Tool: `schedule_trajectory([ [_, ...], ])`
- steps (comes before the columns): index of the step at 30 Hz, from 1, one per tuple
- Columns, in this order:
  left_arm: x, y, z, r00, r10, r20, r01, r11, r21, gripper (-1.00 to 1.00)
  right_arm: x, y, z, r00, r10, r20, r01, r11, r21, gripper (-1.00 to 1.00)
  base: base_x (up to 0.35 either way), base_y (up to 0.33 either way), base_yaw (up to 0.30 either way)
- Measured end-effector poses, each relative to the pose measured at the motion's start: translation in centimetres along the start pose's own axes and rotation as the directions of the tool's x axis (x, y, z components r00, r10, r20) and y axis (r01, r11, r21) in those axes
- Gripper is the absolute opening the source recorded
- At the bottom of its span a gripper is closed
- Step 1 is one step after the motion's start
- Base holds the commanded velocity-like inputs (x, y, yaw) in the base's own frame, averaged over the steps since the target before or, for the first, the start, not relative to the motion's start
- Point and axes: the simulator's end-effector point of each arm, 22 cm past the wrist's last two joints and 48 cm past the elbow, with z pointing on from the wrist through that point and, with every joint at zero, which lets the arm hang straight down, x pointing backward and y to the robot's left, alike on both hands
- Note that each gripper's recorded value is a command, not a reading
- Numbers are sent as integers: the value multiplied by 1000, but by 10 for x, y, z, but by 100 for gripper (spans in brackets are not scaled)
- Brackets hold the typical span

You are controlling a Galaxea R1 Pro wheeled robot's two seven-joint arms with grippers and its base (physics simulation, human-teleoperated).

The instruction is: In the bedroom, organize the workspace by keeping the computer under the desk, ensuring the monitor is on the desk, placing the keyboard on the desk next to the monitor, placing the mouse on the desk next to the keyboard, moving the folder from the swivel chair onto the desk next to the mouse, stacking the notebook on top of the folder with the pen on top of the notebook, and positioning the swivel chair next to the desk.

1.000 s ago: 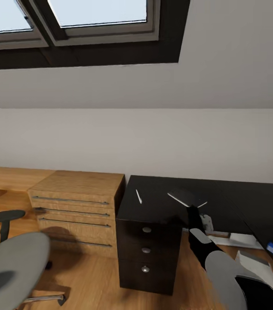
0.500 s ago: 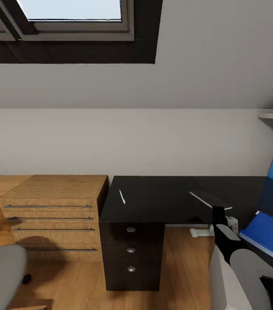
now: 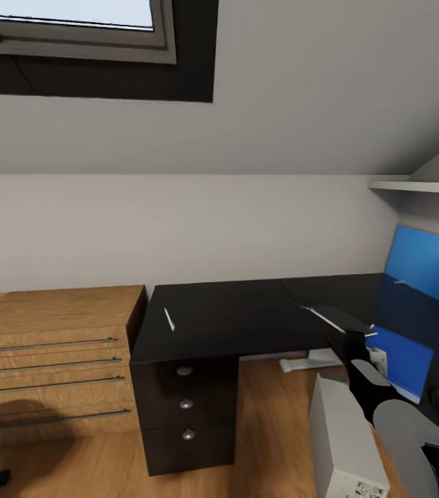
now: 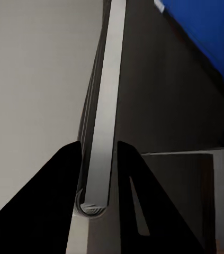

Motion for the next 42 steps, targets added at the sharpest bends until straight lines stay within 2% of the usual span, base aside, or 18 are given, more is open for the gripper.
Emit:
schedule_trajectory([
  [16, 0, 0, 0, 1000, 0, 0, 0, 1000, 0, 100, -12, -2, 0, 999, -13, 48, 12, 1000, 4, -100, 0, 0, -262],
  [24, 0, 0, 0, 1000, 0, 0, 0, 1000, 0, 100, -11, 0, 0, 999, -11, 44, 11, 1000, -5, -100, 0, 0, -63],
  [29, 0, 0, 0, 1000, -1, 0, 1, 1000, -1, 100, -4, 12, 0, 1000, -5, 10, 6, 999, -51, -100, 0, 0, -5],
  [30, 0, 0, 0, 1000, 0, 0, 0, 1000, -1, 100, 7, 25, -1, 999, -7, -33, 3, 994, -111, -100, 0, 0, 0],
  [31, 0, 0, 0, 1000, 0, 0, 0, 1000, -1, 100, 7, 24, -1, 999, 5, -34, -8, 994, -111, -100, 0, 0, 0],
  [42, 0, 0, 0, 1000, -1, 1, 1, 1000, -1, 100, 9, 27, -2, 999, 6, -37, -10, 992, -127, -100, 0, 0, 0],
])
